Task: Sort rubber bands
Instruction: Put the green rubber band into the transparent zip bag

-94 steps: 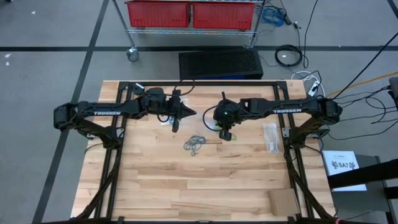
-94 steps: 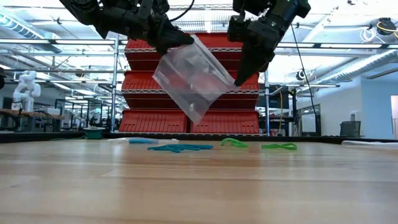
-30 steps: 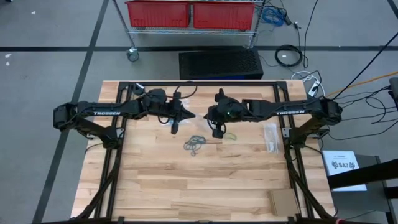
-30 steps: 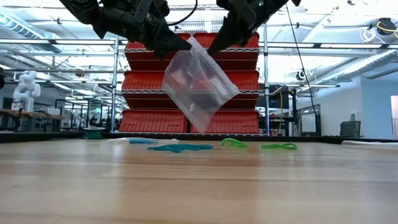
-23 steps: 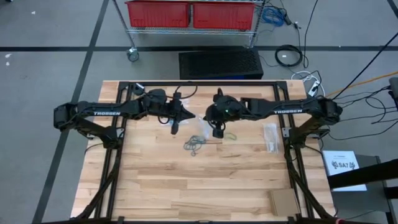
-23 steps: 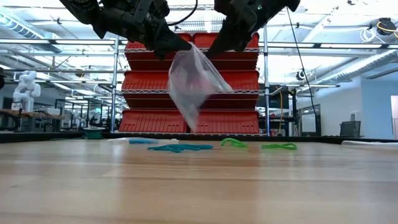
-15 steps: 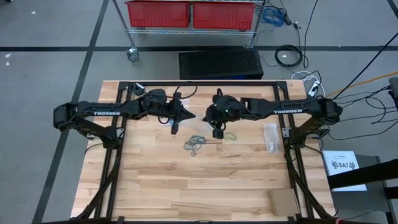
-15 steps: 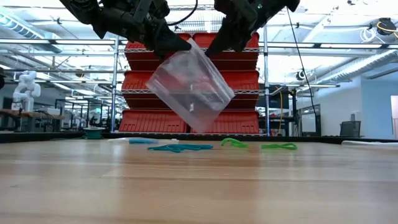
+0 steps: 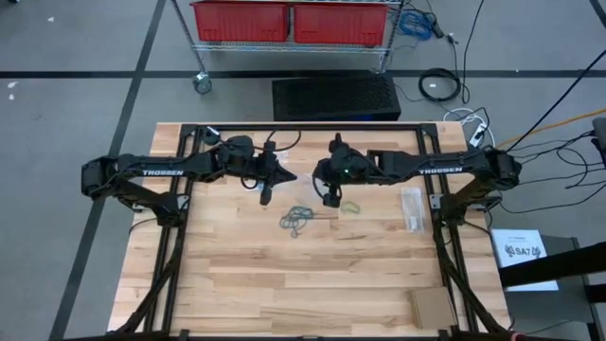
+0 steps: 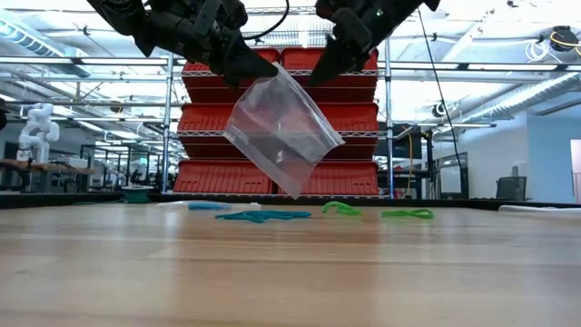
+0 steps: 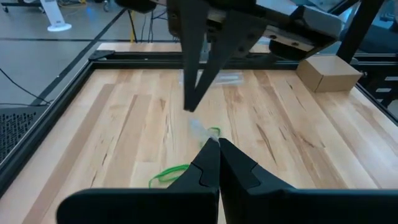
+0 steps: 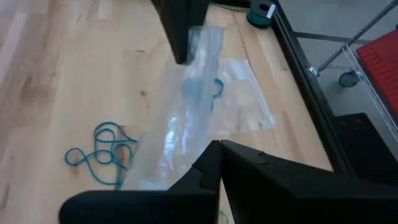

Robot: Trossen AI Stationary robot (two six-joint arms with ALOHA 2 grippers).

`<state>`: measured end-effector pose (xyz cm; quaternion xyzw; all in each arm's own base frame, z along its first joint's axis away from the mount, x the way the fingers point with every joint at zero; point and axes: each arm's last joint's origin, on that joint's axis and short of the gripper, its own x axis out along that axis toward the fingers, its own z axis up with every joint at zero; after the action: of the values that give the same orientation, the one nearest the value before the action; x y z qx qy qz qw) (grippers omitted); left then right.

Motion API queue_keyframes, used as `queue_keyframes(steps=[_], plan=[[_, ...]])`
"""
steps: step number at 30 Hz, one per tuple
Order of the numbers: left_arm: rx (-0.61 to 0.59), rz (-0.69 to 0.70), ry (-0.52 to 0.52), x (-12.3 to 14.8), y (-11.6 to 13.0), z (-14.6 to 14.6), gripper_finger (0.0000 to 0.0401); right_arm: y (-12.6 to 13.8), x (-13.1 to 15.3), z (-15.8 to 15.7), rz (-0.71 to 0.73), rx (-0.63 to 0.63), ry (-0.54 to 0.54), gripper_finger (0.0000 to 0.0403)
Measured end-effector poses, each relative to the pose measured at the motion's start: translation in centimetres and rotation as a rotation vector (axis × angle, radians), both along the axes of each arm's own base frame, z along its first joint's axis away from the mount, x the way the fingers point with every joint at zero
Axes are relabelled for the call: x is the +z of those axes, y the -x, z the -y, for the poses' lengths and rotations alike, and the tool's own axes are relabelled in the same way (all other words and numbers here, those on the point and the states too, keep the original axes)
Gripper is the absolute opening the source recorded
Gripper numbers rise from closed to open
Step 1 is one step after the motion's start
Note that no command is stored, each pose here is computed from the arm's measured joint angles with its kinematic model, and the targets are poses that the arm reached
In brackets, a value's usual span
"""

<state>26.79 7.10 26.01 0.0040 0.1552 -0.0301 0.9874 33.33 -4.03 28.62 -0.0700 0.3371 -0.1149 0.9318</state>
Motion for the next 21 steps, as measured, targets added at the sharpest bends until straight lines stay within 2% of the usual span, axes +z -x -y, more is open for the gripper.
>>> queue_keyframes(steps=[4,9,21], plan=[[0.0,0.002,-0.001,0.0,0.0,0.0,0.0,-0.3,-0.7,0.5,-0.025,0.013,-0.001,0.0],[0.0,0.002,-0.001,0.0,0.0,0.0,0.0,-0.7,-1.5,0.7,-0.047,0.073,-0.064,0.0],[0.0,-0.001,0.0,0.0,0.0,0.0,0.0,-1.0,-1.2,-0.8,0.003,0.136,-0.159,0.0]])
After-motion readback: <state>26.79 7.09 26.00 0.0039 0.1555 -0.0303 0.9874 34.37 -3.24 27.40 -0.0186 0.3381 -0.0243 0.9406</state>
